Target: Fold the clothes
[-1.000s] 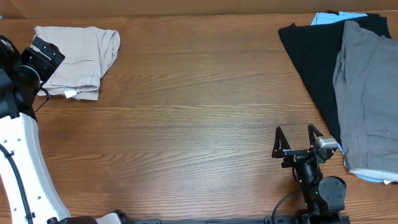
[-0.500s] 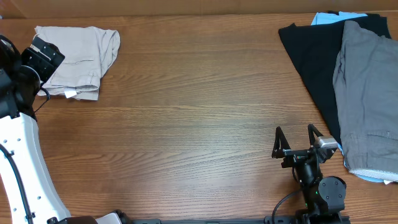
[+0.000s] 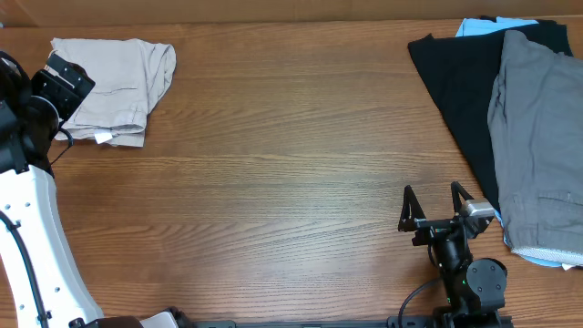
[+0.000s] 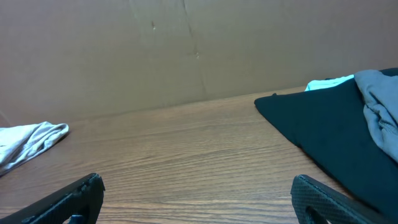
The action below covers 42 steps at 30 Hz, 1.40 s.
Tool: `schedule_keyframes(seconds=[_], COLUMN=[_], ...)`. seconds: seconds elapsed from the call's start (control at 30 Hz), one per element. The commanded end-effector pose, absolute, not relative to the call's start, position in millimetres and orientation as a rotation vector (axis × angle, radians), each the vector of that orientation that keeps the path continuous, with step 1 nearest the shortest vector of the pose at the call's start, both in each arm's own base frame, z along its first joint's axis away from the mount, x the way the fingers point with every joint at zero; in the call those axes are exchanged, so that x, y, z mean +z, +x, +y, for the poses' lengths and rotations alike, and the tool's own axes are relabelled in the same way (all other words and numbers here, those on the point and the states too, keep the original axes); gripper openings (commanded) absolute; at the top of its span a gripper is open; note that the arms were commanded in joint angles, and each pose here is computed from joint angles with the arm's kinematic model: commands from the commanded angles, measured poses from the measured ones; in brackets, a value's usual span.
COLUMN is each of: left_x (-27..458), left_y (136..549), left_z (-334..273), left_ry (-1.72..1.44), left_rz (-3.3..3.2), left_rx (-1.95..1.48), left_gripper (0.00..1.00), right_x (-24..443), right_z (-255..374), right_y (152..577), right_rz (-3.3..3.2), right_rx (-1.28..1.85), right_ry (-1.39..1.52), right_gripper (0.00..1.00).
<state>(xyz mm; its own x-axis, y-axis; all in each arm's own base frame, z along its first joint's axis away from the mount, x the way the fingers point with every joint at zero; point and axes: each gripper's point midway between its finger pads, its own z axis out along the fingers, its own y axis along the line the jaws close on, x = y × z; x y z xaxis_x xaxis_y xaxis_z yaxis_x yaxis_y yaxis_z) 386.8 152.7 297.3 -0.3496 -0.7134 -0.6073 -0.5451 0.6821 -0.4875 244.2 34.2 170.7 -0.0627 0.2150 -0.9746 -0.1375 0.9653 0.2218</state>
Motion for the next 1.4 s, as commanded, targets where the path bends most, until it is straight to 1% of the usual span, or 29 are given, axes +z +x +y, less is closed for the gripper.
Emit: schedule_keyframes(seconds=[0.0, 0.3, 0.4, 0.47, 0.5, 0.57, 0.67, 0.77, 0.87, 0.97, 1.1, 1.27, 1.37], left_x=[298, 301, 310, 319, 325, 327, 331, 335, 333, 328, 319, 298, 277], left_y=[389, 387, 385, 384, 383, 379, 364, 342, 316, 299, 292, 283, 274], left_z=[151, 149, 133, 106, 70, 28, -31, -70, -76, -64, -38, -20, -17], left_ry=[-0.934, -0.929, -0.883, -0.81, -0.712, -0.6, -0.43, -0.289, -0.217, -0.247, -0.313, -0.337, -0.243], left_rz=[2.054, 2.048, 2.044, 2.052, 2.074, 2.106, 2.14, 2.151, 2.167, 2.146, 2.011, 1.82, 1.76], left_rx=[-0.25, -0.25, -0.266, -0.298, -0.348, -0.407, -0.497, -0.543, -0.49, -0.441, -0.354, -0.342, -0.305], left_gripper=[1.0, 1.0, 1.0, 1.0, 1.0, 1.0, 1.0, 1.0, 1.0, 1.0, 1.0, 1.0, 1.0], right_x=[170, 170, 170, 170, 170, 170, 170, 170, 170, 170, 170, 170, 170], right_z=[32, 32, 32, 32, 32, 32, 32, 32, 32, 32, 32, 32, 32], right_y=[244, 244, 244, 244, 244, 244, 244, 244, 244, 244, 244, 244, 244], right_rz=[1.599, 1.599, 1.599, 1.599, 1.599, 1.599, 1.599, 1.599, 1.599, 1.599, 1.599, 1.599, 1.599], right_rx=[0.28, 0.28, 0.28, 0.28, 0.28, 0.28, 0.28, 0.28, 0.28, 0.28, 0.28, 0.28, 0.28], right_ry=[0.069, 0.069, 0.069, 0.069, 0.069, 0.069, 0.069, 0.069, 0.069, 0.069, 0.069, 0.069, 0.069], right_gripper=[1.0, 1.0, 1.0, 1.0, 1.0, 1.0, 1.0, 1.0, 1.0, 1.0, 1.0, 1.0, 1.0])
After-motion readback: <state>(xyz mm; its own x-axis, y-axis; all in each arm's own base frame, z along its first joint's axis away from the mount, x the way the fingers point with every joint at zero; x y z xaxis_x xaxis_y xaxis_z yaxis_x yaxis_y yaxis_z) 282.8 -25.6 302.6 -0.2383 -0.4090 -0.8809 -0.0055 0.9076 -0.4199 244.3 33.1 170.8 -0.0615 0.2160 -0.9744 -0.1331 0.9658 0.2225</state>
